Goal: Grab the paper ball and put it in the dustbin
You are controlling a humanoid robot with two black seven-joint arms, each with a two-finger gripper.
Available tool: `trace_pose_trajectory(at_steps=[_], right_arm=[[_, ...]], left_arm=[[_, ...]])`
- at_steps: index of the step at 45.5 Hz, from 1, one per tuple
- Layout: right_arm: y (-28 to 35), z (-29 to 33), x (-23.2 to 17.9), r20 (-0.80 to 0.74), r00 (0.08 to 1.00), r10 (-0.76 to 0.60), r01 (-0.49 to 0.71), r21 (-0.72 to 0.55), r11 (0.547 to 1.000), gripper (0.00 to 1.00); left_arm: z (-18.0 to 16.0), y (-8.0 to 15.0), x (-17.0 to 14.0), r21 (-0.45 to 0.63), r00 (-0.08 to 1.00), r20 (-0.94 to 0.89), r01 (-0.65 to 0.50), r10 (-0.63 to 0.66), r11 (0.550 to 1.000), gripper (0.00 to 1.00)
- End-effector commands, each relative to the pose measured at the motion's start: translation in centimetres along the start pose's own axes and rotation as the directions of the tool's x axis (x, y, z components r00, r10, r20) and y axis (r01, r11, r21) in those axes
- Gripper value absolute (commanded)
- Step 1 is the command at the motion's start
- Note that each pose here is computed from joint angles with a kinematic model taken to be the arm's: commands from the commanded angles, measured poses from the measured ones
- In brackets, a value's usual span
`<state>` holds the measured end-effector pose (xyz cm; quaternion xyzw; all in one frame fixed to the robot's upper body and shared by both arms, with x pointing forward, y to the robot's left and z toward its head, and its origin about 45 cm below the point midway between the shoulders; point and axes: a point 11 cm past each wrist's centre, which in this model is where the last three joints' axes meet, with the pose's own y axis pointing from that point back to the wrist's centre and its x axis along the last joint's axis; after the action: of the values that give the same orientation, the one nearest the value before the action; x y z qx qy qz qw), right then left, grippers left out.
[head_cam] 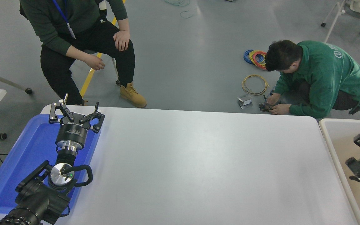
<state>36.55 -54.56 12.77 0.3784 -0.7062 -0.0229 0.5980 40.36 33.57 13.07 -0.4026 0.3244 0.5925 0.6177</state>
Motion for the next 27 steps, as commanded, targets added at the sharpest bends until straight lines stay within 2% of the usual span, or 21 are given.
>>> trace_pose_trajectory(at_steps=[1,6,13,18,22,27], right_arm=[[1.8,-7.7,2.3,0.287,0.951,-0.113,0.076,0.134,0.988,1.00],[3.1,-10.6,2.8,0.427,0.880,-0.209,0.130,0.207,0.970,1.00],[5.0,-14.5,3.4,0.622,0.701,-0.349,0.176,0.324,0.930,1.00],[6.4,-16.4,5.0,0.681,0.595,-0.427,0.178,0.407,0.896,1.00],[7.8,-18.0,6.5,0.666,0.554,-0.499,0.149,0.511,0.847,1.00],[8.7,-18.7,8.1,0.651,0.488,-0.582,0.041,0.648,0.760,1.00]], left_arm=[[0.0,0.0,0.0,0.000,1.000,0.000,0.000,0.000,1.000,1.00],[0.0,0.0,0.0,0.000,1.000,0.000,0.000,0.000,1.000,1.00],[0.0,0.0,0.0,0.000,1.000,0.000,0.001,-0.001,1.000,1.00],[0.0,0.0,0.0,0.000,1.000,0.000,0.000,0.000,1.000,1.00],[0.0,0.0,0.0,0.000,1.000,0.000,0.000,0.000,1.000,1.00],[0.0,0.0,0.0,0.000,1.000,0.000,0.000,0.000,1.000,1.00]])
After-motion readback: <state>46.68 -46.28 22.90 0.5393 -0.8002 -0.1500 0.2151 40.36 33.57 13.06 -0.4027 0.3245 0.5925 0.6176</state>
